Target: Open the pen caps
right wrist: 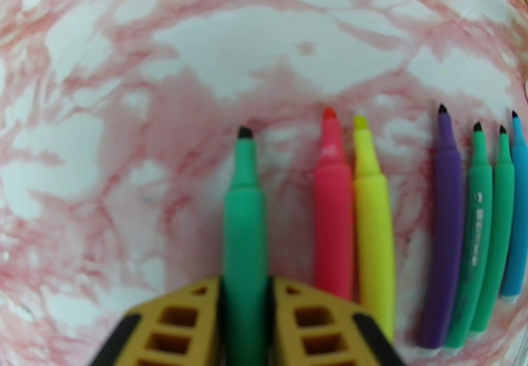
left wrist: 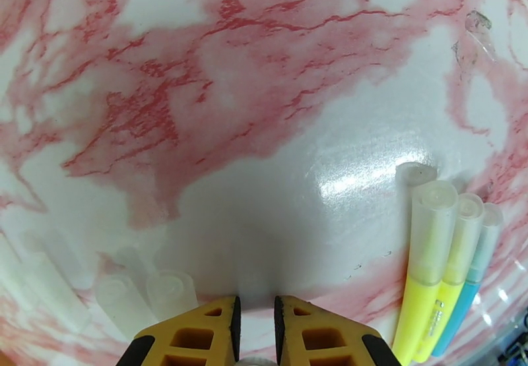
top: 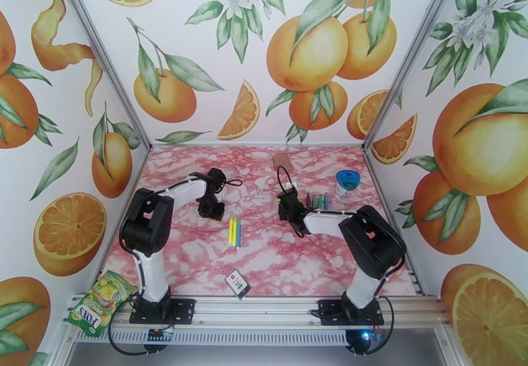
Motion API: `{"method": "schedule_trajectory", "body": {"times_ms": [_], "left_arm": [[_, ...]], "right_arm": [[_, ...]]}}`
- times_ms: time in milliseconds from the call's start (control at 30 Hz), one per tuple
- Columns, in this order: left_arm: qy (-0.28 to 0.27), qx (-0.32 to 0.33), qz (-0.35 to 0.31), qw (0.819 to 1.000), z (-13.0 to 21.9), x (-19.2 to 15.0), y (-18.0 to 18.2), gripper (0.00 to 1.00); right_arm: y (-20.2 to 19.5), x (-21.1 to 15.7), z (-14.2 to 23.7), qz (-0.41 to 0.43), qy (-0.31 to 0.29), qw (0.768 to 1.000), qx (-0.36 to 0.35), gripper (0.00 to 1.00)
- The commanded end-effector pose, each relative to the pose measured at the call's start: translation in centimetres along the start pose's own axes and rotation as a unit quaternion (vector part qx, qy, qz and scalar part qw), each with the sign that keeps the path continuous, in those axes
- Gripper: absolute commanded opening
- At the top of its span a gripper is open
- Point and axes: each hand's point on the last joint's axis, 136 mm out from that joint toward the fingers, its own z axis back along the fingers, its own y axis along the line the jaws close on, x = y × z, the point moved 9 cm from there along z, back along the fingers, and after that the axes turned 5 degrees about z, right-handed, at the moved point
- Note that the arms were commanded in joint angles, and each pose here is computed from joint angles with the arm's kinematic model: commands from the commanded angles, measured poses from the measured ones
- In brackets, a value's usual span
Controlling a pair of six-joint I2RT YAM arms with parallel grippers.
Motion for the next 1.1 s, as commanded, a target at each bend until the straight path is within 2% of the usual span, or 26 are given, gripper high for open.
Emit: {"method": "schedule_trajectory", "body": {"times_ms": [0, 500, 733, 1067], "left_arm": [[-0.004, 0.003, -0.006, 1.000, 0.3, 0.5, -0.3, 0.22], [-0.016, -0.004, -0.006, 1.000, 1.3, 0.6, -0.6, 0.27], [-0.069, -0.007, -0.008, 0.998, 3.9, 0.8, -0.7, 0.34], [-0.126, -0.021, -0.004, 0.992, 7.0, 1.0, -0.9, 0.36]], "right_arm": [[-0.2, 0.3, -0.4, -0.005, 0.004, 1.000, -0.018, 0.25], [-0.1, 0.8, 0.4, -0.003, -0.004, 1.000, -0.004, 0.32], [-0.4, 1.5, 2.0, -0.002, -0.024, 1.000, 0.007, 0.39], [-0.1, 2.5, 4.4, -0.004, -0.043, 0.997, 0.061, 0.44]]}}
